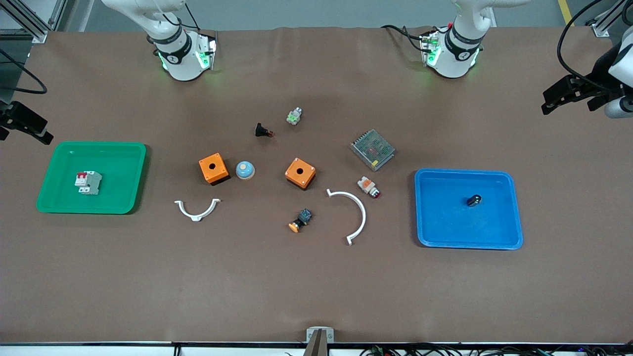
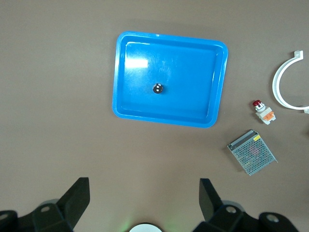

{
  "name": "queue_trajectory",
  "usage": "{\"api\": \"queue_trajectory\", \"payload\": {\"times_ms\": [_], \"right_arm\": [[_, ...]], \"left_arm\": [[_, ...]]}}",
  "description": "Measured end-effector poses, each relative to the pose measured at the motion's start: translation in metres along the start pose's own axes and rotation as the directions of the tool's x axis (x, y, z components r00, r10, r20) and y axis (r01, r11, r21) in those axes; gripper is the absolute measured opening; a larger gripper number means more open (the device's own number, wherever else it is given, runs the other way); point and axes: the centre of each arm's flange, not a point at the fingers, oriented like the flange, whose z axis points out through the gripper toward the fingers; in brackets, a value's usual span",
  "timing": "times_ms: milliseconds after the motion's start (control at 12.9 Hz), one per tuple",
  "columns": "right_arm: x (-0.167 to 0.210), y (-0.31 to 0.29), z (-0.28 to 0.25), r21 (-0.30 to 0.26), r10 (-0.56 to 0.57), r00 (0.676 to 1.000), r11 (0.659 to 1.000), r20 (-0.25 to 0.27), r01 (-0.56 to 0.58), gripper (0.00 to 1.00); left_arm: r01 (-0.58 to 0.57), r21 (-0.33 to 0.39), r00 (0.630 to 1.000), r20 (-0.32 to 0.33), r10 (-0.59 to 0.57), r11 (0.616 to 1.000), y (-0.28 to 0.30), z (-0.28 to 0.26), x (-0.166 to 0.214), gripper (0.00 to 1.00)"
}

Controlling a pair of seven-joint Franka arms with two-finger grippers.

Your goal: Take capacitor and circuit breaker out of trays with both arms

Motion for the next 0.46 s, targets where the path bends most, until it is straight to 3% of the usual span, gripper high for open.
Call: {"api": "queue_trajectory", "payload": {"times_ms": [465], "right_arm": [[0.0,0.0,0.0,0.0,0.0,1.0,1.0,-0.001,0.0,1.0]], "left_arm": [[0.001,0.005,0.999,0.045,-0.001,1.0,0.0,0.023,0.014,1.0]]}}
